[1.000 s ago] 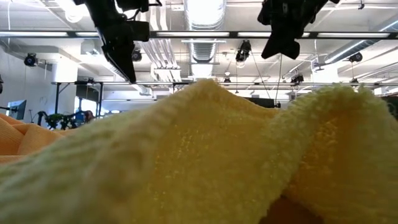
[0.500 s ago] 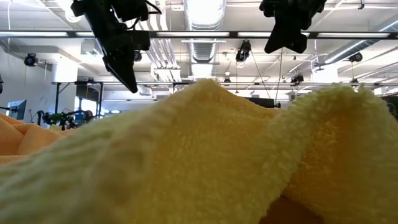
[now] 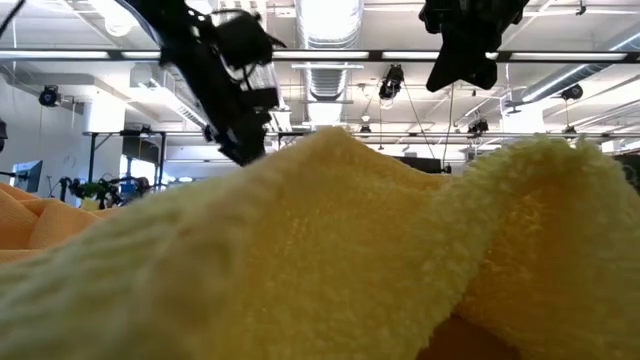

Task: Fold microfiber towels
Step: Fold the blue microfiber cloth

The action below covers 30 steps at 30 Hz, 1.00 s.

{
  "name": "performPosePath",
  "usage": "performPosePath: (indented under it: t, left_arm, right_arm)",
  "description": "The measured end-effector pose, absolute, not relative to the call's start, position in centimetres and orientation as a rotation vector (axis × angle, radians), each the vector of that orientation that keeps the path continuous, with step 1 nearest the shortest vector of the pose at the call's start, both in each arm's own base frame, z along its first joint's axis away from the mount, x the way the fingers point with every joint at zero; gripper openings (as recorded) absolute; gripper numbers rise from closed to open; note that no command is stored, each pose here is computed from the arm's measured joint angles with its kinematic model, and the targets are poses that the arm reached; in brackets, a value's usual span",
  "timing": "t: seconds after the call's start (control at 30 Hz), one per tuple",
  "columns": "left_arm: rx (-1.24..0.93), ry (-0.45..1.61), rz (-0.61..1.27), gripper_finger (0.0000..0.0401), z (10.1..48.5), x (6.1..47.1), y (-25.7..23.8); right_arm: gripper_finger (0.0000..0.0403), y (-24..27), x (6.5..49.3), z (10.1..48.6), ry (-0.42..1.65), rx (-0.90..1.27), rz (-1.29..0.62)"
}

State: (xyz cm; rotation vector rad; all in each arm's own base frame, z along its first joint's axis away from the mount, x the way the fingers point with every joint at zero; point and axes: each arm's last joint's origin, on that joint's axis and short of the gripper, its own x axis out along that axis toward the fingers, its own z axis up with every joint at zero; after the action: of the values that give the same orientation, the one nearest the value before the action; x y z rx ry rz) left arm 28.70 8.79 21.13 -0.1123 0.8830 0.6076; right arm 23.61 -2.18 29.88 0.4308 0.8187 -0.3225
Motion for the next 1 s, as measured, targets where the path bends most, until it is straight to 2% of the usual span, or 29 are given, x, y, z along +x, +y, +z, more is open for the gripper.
performPosePath:
  t: [0.37,1.0]
  left_arm:
    - [-0.083,0.993,0.753,0.0194,17.6,30.3,10.5]
    - [-0.154,1.095,0.795,0.0191,14.0,30.6,11.2]
  right_arm:
    - [0.0009,-1.6,23.7,29.9,0.822,0.44,-0.308]
    - [0.0009,-1.2,23.9,30.0,0.794,0.441,-0.289]
